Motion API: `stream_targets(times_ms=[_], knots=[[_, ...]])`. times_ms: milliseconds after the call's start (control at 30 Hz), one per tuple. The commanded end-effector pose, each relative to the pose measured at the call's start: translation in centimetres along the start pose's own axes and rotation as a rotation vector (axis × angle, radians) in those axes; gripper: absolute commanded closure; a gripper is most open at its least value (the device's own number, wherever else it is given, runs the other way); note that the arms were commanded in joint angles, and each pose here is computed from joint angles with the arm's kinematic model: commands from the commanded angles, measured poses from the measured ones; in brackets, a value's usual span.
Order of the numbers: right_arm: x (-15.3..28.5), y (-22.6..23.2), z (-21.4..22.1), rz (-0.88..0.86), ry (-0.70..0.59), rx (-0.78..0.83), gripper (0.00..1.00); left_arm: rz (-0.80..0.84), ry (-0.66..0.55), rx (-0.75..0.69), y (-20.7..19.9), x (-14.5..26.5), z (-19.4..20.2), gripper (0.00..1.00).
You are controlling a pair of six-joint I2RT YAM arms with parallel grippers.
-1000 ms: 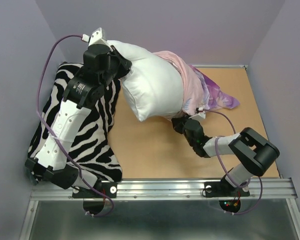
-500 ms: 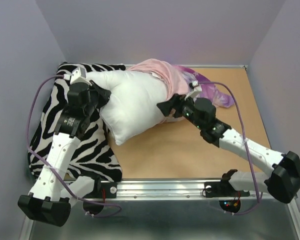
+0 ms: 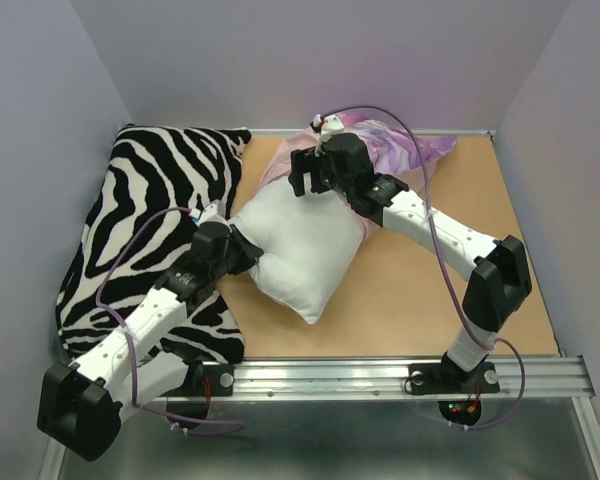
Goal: Remove the pillowcase from the pillow
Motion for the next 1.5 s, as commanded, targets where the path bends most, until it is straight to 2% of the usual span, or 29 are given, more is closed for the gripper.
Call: stream_targets(times_ms=[0, 100, 133, 167, 233, 600, 667, 700, 767, 800, 867, 900, 933, 967, 1100, 1233, 1267, 1300, 1333, 1467], knots=[[2.6, 0.6, -5.2, -0.082, -0.112, 0.074, 0.11, 0.100, 0.033, 0.000, -1.8, -0.6, 1.7, 1.00], [1.1, 0.2, -3.9, -0.061, -0.054, 0.172, 0.10, 0.073, 0.093, -0.016, -0.9, -1.1, 4.1, 1.00], [0.2, 0.5, -2.9, -0.081, -0.003, 0.192, 0.10, 0.093, 0.096, -0.019, -1.3, -1.3, 4.5, 1.00], [-0.1, 0.8, -2.4, -0.130, 0.016, 0.265, 0.10, 0.094, 0.114, -0.023, -1.2, -1.3, 5.2, 1.00], [-0.6, 0.8, -1.5, -0.141, 0.046, 0.303, 0.10, 0.077, 0.124, -0.029, -0.8, -1.5, 6.2, 1.00], [-5.6, -1.6, 1.6, 0.028, 0.189, 0.445, 0.08, 0.068, 0.172, -0.047, -0.7, -2.0, 8.7, 1.00], [-6.2, -2.4, 1.6, 0.090, 0.213, 0.464, 0.10, 0.065, 0.182, -0.046, -0.4, -2.0, 9.3, 1.00], [-7.1, -2.5, 3.1, 0.101, 0.258, 0.481, 0.11, 0.062, 0.189, -0.046, -0.3, -2.0, 9.5, 1.00], [-7.9, -3.3, 3.8, 0.166, 0.288, 0.505, 0.17, 0.068, 0.190, -0.046, -0.4, -1.9, 9.7, 1.00], [-8.0, -4.4, 3.9, 0.248, 0.307, 0.515, 0.28, 0.073, 0.194, -0.050, -0.5, -1.7, 9.9, 1.00], [-8.8, -5.4, 3.0, 0.341, 0.296, 0.513, 0.41, 0.078, 0.194, -0.054, -0.7, -1.6, 9.9, 1.00], [-8.6, -6.4, 1.0, 0.428, 0.258, 0.486, 0.53, 0.082, 0.199, -0.062, -0.8, -1.5, 10.1, 1.00], [-8.8, -6.7, 1.6, 0.459, 0.275, 0.484, 0.60, 0.087, 0.202, -0.064, -1.0, -1.4, 10.1, 1.00], [-8.7, -8.0, 0.0, 0.547, 0.240, 0.442, 0.72, 0.080, 0.207, -0.073, -0.9, -1.4, 10.3, 1.00], [-7.3, -12.6, -3.6, 0.747, 0.156, 0.297, 0.92, 0.097, 0.221, -0.099, -1.3, -0.5, 10.5, 1.00], [-4.6, -19.2, -3.8, 0.882, 0.157, 0.153, 0.97, 0.114, 0.194, -0.108, -1.8, 1.1, 9.5, 1.00], [-3.8, -22.2, -3.2, 0.915, 0.162, 0.087, 0.97, 0.102, 0.167, -0.111, -1.6, 1.8, 8.8, 1.00], [-3.2, -23.0, -2.4, 0.883, 0.166, 0.006, 0.98, 0.097, 0.148, -0.127, -1.7, 2.1, 8.3, 1.00], [-2.1, -25.9, -1.5, 0.913, 0.179, -0.049, 0.99, 0.088, 0.107, -0.134, -2.1, 2.9, 7.2, 1.00], [-0.1, -30.0, 1.2, 0.894, 0.197, -0.211, 1.00, 0.081, 0.026, -0.162, -3.7, 4.6, 4.5, 1.00]])
Point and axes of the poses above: each gripper's point midway between its finger pads, its own x axis back along the fingers, its own y axis along the line the jaws close on, z = x × y, the point moved 4 cm from there along x, back along the fingers, and after that the axes turned 12 degrees about x, right-handed, at the moved point
